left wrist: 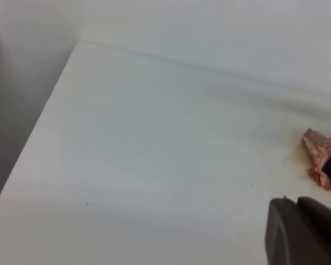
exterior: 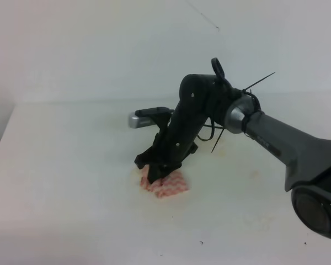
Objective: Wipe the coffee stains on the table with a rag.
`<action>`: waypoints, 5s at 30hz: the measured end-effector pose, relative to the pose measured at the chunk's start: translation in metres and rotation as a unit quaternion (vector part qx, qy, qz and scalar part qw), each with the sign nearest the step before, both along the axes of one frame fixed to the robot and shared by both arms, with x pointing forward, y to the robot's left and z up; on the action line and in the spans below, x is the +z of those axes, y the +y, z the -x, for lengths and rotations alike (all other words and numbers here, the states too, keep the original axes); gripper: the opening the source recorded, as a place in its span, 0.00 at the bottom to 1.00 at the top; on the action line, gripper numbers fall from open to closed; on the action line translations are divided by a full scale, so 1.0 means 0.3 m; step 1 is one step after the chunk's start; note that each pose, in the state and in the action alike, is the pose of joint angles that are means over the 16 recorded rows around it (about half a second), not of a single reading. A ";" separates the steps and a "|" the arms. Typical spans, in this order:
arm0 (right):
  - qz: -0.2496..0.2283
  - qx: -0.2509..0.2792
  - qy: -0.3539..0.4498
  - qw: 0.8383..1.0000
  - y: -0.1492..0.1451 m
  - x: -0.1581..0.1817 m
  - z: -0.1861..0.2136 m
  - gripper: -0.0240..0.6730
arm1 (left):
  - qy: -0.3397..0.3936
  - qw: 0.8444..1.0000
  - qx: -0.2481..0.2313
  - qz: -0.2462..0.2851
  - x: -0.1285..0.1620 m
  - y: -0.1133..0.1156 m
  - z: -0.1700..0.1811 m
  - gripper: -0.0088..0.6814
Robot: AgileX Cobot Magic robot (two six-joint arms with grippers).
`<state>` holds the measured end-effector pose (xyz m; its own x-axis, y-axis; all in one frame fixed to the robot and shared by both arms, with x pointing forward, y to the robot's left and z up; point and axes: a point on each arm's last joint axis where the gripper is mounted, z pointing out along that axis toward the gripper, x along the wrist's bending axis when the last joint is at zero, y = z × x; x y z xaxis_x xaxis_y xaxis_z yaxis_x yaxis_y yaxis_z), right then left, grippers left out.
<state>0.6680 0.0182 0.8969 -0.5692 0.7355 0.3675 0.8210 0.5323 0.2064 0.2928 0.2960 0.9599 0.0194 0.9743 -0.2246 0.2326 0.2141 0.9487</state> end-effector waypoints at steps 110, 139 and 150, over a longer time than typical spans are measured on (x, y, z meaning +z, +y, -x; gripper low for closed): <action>-0.067 -0.129 -0.180 0.973 -0.772 0.429 0.316 0.70 | 0.000 1.000 0.000 0.000 0.000 0.000 0.000 0.01; -0.120 -0.069 -0.318 0.938 -0.780 0.900 0.522 0.03 | 0.000 1.000 0.000 0.000 0.000 0.000 0.000 0.01; -0.106 -0.050 -0.388 0.914 -0.803 0.991 0.621 0.03 | 0.000 1.000 0.000 0.000 0.000 0.000 0.000 0.01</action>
<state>0.4817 -0.2228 1.1942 -0.6536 0.7565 0.0222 0.4260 0.3435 0.8370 0.2928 0.2960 0.9599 0.0194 0.9743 -0.2246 0.2326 0.2141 0.9487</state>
